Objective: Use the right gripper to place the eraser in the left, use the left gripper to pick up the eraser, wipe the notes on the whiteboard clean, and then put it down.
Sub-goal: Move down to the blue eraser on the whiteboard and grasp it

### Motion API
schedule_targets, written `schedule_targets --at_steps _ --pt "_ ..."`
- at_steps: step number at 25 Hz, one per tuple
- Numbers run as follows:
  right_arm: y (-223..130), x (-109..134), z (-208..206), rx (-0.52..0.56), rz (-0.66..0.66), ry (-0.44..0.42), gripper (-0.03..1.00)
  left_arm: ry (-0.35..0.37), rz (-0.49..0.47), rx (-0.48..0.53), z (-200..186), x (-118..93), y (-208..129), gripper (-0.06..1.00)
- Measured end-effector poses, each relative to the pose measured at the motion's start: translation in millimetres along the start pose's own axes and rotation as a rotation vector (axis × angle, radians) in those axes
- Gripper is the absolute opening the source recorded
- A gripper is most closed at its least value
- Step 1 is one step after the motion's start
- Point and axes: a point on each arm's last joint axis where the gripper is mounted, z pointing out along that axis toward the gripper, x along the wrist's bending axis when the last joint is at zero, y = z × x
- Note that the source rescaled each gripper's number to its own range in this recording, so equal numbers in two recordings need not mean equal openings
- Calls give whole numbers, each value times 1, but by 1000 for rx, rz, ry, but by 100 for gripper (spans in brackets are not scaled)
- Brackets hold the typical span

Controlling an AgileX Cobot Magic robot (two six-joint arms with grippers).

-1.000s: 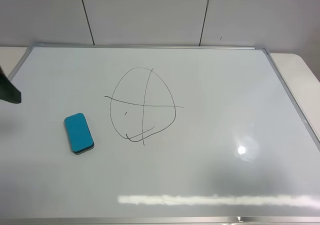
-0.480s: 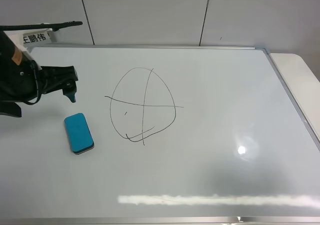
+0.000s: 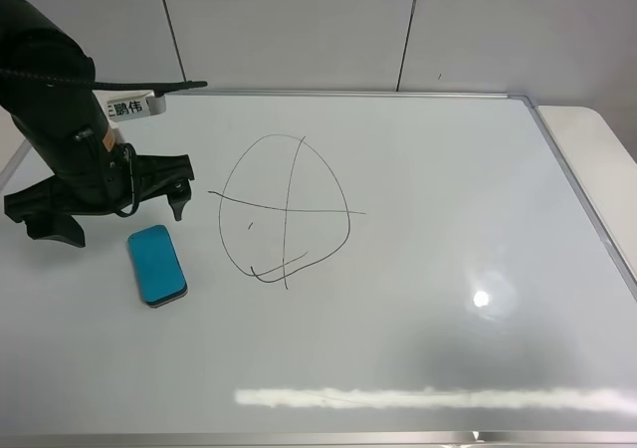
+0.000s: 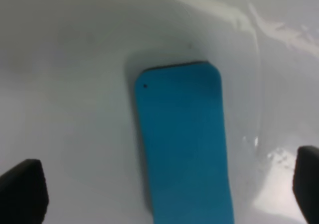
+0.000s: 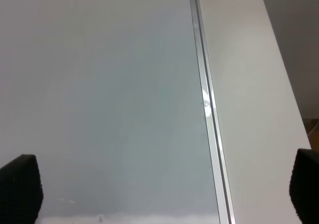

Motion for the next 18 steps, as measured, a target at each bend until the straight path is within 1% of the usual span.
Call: schedule_targets --at_steps 7,10,15,18 --pt "0 0 0 0 0 0 100 5 -8 27 18 -10 -8 100" --pt "0 0 0 0 0 0 100 18 -4 39 25 -10 -10 100" --pt "0 0 0 0 0 0 100 -22 -20 35 35 -7 -17 100" --pt "0 0 0 0 0 0 100 -13 -16 44 39 -3 -22 100"
